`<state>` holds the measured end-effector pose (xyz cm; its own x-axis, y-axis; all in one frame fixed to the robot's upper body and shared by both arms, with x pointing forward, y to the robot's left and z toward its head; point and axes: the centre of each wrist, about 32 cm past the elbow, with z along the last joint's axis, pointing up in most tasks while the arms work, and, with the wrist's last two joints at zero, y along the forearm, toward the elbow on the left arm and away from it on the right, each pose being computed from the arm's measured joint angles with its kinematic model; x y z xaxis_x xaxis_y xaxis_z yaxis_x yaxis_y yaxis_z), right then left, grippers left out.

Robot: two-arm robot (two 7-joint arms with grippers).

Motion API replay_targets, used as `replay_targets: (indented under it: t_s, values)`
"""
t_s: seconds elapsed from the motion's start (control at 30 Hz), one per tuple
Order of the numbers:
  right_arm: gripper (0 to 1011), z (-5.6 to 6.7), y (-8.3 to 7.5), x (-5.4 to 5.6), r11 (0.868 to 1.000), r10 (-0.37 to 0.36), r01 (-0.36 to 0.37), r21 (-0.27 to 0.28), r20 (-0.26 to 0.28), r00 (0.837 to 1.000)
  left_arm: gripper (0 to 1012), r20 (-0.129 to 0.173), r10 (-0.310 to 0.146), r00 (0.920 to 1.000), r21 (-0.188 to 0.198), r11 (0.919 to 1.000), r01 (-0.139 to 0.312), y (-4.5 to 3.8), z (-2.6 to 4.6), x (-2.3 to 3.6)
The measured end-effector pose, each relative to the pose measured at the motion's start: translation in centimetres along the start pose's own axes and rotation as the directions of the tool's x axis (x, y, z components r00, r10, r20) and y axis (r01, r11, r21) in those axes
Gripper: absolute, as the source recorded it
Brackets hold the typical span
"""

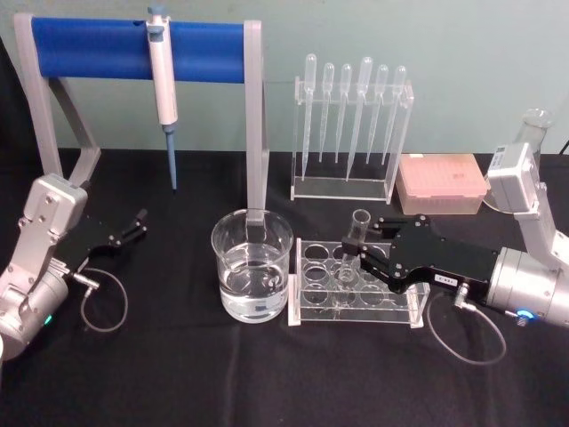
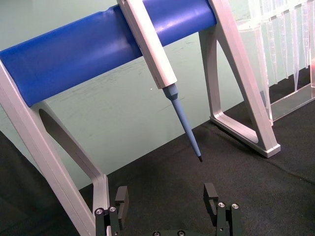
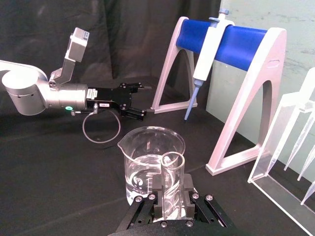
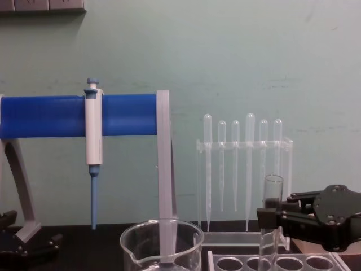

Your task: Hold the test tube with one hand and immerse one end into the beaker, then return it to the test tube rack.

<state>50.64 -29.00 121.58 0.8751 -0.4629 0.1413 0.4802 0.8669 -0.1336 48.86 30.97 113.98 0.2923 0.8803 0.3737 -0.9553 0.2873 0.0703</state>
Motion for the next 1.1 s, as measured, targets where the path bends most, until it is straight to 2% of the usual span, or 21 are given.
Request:
replay_targets:
  t_s: [0.17, 0.23, 0.27, 0.4, 0.57, 0.63, 0.67, 0.7, 0.83, 0.9, 1.0, 1.1]
  values:
    - [246, 0.0, 0.0, 0.0, 1.000, -0.001, 0.001, 0.000, 0.000, 1.000, 1000, 0.000, 0.000, 1.0000, 0.000, 1.0000, 0.000, 0.00, 0.00, 0.00]
    - [282, 0.0, 0.0, 0.0, 1.000, 0.000, 0.000, 0.000, 0.000, 1.000, 1000, 0.000, 0.000, 1.0000, 0.000, 1.0000, 0.000, 0.00, 0.00, 0.00]
    - [339, 0.0, 0.0, 0.0, 1.000, -0.001, 0.001, 0.000, 0.001, 1.000, 1000, 0.000, 0.000, 1.0000, 0.000, 1.0000, 0.000, 0.00, 0.00, 0.00]
    - [427, 0.0, 0.0, 0.0, 1.000, -0.001, 0.001, 0.001, 0.001, 1.000, 1000, 0.000, 0.000, 1.0000, 0.000, 1.0000, 0.000, 0.00, 0.00, 0.00]
    - [615, 0.0, 0.0, 0.0, 1.000, -0.001, 0.001, 0.001, 0.001, 1.000, 1000, 0.000, 0.000, 1.0000, 0.000, 1.0000, 0.000, 0.00, 0.00, 0.00]
    - [656, 0.0, 0.0, 0.0, 1.000, -0.001, 0.001, 0.001, 0.001, 1.000, 1000, 0.000, 0.000, 1.0000, 0.000, 1.0000, 0.000, 0.00, 0.00, 0.00]
    - [712, 0.0, 0.0, 0.0, 1.000, -0.001, 0.001, 0.001, 0.001, 1.000, 1000, 0.000, 0.000, 1.0000, 0.000, 1.0000, 0.000, 0.00, 0.00, 0.00]
    - [712, 0.1, 0.0, 0.0, 1.000, 0.000, 0.000, 0.004, 0.004, 1.000, 1000, 0.000, 0.000, 1.0000, 0.000, 1.0000, 0.000, 0.00, 0.00, 0.00]
    - [818, 0.6, 0.0, -0.2, 1.000, 0.003, -0.003, 0.029, 0.019, 1.000, 1000, 0.000, 0.000, 1.0000, 0.000, 1.0000, 0.000, 0.00, 0.00, 0.00]
    - [915, 1.0, -0.1, -0.3, 0.999, 0.004, -0.006, 0.046, 0.028, 1.000, 1000, 0.000, 0.000, 1.0000, 0.000, 1.0000, 0.000, 0.00, 0.00, 0.00]
    - [959, 1.4, -0.1, -0.4, 0.998, 0.004, -0.007, 0.066, 0.034, 0.999, 1000, 0.000, 0.000, 1.0000, 0.000, 1.0000, 0.000, 0.00, 0.00, 0.00]
    - [1002, 2.2, -0.5, -0.7, 0.994, -0.012, 0.007, 0.108, 0.043, 0.999, 1000, 0.000, 0.000, 1.0000, 0.000, 1.0000, 0.000, 0.00, 0.00, 0.00]
